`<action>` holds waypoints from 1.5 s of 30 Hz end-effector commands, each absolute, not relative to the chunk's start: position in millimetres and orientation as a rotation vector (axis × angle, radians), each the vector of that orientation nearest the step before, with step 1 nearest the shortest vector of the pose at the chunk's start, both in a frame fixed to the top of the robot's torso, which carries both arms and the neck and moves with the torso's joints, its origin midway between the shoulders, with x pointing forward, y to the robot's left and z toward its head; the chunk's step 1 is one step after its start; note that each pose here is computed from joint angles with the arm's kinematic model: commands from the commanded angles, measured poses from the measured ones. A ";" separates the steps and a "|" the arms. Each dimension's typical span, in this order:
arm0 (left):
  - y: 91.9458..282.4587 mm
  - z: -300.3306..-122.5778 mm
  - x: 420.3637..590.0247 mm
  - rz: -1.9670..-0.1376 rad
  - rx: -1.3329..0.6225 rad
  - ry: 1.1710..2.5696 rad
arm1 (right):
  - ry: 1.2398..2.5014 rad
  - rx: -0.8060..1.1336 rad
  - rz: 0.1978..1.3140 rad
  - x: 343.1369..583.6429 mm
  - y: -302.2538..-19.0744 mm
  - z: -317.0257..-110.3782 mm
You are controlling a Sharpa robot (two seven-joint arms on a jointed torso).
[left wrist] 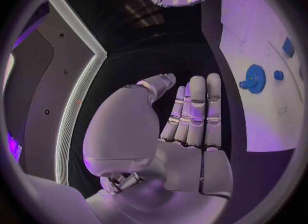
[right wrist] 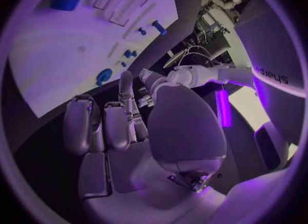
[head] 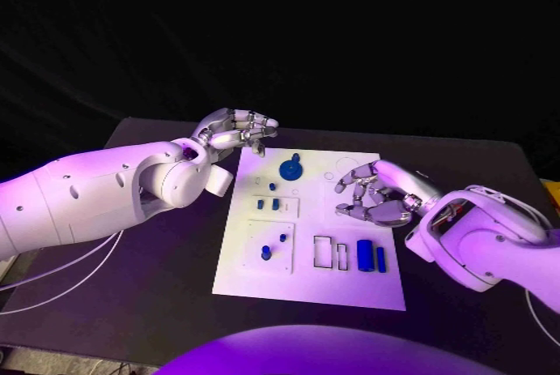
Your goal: Assemble the parts on the task board
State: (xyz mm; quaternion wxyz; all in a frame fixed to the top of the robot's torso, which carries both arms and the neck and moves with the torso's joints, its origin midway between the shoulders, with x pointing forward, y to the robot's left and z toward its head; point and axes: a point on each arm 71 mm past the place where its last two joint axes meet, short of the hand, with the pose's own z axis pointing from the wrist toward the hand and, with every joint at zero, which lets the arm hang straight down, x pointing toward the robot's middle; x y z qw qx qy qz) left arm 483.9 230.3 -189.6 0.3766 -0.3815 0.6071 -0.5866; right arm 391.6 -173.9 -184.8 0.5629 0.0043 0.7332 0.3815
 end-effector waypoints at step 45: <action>229.2 -188.8 482.2 -1.530 -0.959 1.555 | 1.999 0.092 0.509 342.4 -216.8 -249.4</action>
